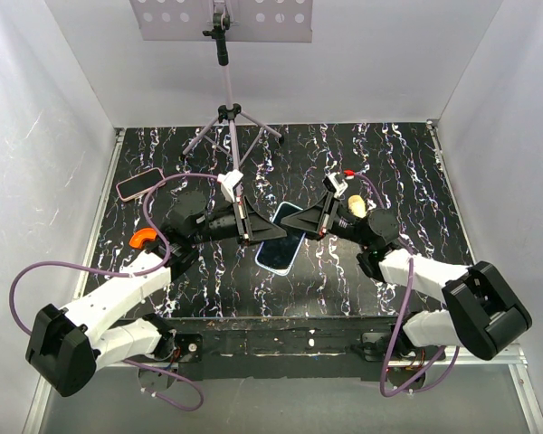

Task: Take the phone out of the phone case
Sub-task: Pick up the phone at the center of the board.

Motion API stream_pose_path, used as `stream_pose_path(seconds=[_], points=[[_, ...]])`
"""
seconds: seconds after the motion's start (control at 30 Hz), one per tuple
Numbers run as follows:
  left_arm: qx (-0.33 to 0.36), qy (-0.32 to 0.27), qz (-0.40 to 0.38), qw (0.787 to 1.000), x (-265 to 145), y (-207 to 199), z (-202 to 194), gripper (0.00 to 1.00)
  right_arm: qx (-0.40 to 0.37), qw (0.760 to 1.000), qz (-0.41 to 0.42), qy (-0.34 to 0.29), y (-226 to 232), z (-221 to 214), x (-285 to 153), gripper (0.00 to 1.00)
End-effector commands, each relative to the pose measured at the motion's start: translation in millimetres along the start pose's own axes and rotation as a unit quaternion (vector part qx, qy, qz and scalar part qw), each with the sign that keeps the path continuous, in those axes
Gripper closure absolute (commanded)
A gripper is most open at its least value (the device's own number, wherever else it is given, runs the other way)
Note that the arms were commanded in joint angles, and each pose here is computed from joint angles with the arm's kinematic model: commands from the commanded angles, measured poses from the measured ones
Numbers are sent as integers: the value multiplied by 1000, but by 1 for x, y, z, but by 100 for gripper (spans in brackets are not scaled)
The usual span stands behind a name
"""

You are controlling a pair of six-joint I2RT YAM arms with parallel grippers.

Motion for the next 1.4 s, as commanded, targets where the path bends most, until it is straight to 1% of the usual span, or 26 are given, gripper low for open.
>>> stream_pose_path(seconds=[0.0,0.03,0.07,0.2,0.27,0.3,0.33,0.37,0.4,0.43,0.47,0.5,0.6,0.67,0.73,0.83,0.9,1.07,1.23,1.37], points=[[29,-45,-39,998,-4,-20,11,100,-2,999,-9,-40,1,8,1,87],[28,-47,-38,998,-4,-19,10,100,-3,999,-12,-44,1,8,1,96],[24,-50,-37,998,-4,-19,11,100,-3,999,-15,-46,1,9,0,99],[15,-62,-32,997,-5,-17,11,100,-10,998,-27,-55,2,8,-2,99],[9,-50,-9,999,-5,-12,8,100,-28,998,-29,-51,5,8,-3,99],[13,-38,3,999,-5,-10,6,89,-26,998,-38,-47,4,8,-3,99],[18,-25,20,999,-7,-6,3,71,-31,998,-35,-42,6,9,-5,99],[23,-17,32,999,-9,-5,0,48,-41,998,-19,-35,10,10,-8,99],[23,-9,44,999,-13,-2,-4,38,-43,999,-11,-30,12,10,-10,99],[26,-5,51,998,-17,-1,-8,30,-44,999,-3,-21,15,12,-13,99],[31,-5,56,998,-23,-2,-12,27,-46,999,5,-14,18,12,-15,99],[34,-2,59,998,-26,-2,-15,26,-45,999,10,-14,19,16,-19,99],[29,14,48,998,-31,-2,-25,25,-34,999,20,-10,20,22,-25,99],[30,23,40,998,-32,-3,-27,29,-34,999,22,-3,21,24,-26,99],[35,26,30,999,-32,-4,-28,35,-34,999,22,3,23,25,-24,99],[46,33,13,998,-31,-10,-25,40,-34,999,25,10,25,26,-24,99],[46,50,5,998,-27,-10,-24,49,-31,999,26,10,24,26,-23,99],[51,81,-18,995,-22,-14,-22,63,-29,999,25,3,23,28,-24,99],[55,106,-42,992,-23,-19,-24,68,-27,999,23,-2,23,31,-23,99],[66,100,-58,991,-22,-22,-22,72,-26,999,22,-1,24,34,-21,99]])
Point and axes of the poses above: each gripper's point midway between its finger pads, its own x axis out along the fingers, its own y axis along the line the jaws close on, z = x × y, the point moved 7 cm from there along -x, back along the fingers, and after that the axes turned 13 degrees about x, right-handed, at the moved point
